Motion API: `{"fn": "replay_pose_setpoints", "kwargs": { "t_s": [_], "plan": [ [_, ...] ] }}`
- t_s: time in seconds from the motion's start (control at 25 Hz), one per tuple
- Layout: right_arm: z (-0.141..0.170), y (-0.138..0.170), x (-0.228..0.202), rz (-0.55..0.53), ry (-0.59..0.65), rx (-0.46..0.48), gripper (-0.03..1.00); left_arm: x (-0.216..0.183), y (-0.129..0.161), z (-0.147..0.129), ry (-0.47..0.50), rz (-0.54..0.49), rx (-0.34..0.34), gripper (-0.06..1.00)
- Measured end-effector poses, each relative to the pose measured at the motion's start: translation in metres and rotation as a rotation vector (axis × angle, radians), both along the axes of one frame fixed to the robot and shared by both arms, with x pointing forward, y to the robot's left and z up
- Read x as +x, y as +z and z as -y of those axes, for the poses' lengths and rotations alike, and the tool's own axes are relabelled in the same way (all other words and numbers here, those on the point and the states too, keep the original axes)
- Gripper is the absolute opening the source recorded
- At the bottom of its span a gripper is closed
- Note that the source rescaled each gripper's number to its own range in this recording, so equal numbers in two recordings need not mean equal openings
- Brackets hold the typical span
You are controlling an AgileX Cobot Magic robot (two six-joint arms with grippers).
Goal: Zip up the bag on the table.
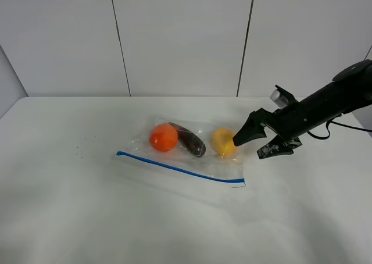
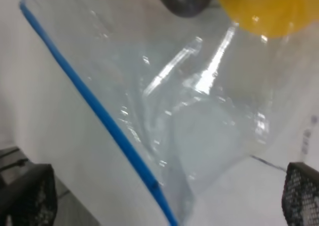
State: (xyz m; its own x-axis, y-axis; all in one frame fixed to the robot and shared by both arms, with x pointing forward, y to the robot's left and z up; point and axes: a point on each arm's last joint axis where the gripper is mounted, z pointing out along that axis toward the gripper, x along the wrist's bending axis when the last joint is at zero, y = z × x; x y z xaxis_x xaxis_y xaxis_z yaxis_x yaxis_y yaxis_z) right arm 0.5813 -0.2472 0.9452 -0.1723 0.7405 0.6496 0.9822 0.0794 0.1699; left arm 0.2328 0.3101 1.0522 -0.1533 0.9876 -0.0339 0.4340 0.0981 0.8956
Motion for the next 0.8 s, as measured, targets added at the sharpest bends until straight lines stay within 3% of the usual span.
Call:
{"fn": "replay_pose_setpoints", "kwargs": {
  "t_s": [0.04, 0.28, 0.52, 0.56, 0.8],
  "plan": [
    [0.0, 0.0, 0.0, 0.0, 0.0, 0.0, 1.0, 0.0, 0.0, 0.0, 0.0, 0.0, 0.0, 1.0],
    [0.02, -0.012, -0.004, -0.071, -0.053, -0.263, 1.0, 0.0, 0.0, 0.0, 0.0, 0.0, 0.0, 1.0],
    [0.038, -0.002, -0.008, -0.026, -0.044, -0.483, 1.0, 0.0, 0.0, 0.0, 0.0, 0.0, 0.0, 1.0],
    [0.045, 0.004, -0.01, -0.022, -0.062, -0.568, 1.0, 0.0, 0.0, 0.0, 0.0, 0.0, 0.0, 1.0],
    [0.072, 0.029, -0.018, 0.019, -0.159, -0.859, 1.0, 0.0, 0.0, 0.0, 0.0, -0.001, 0.0, 1.0]
  ]
}}
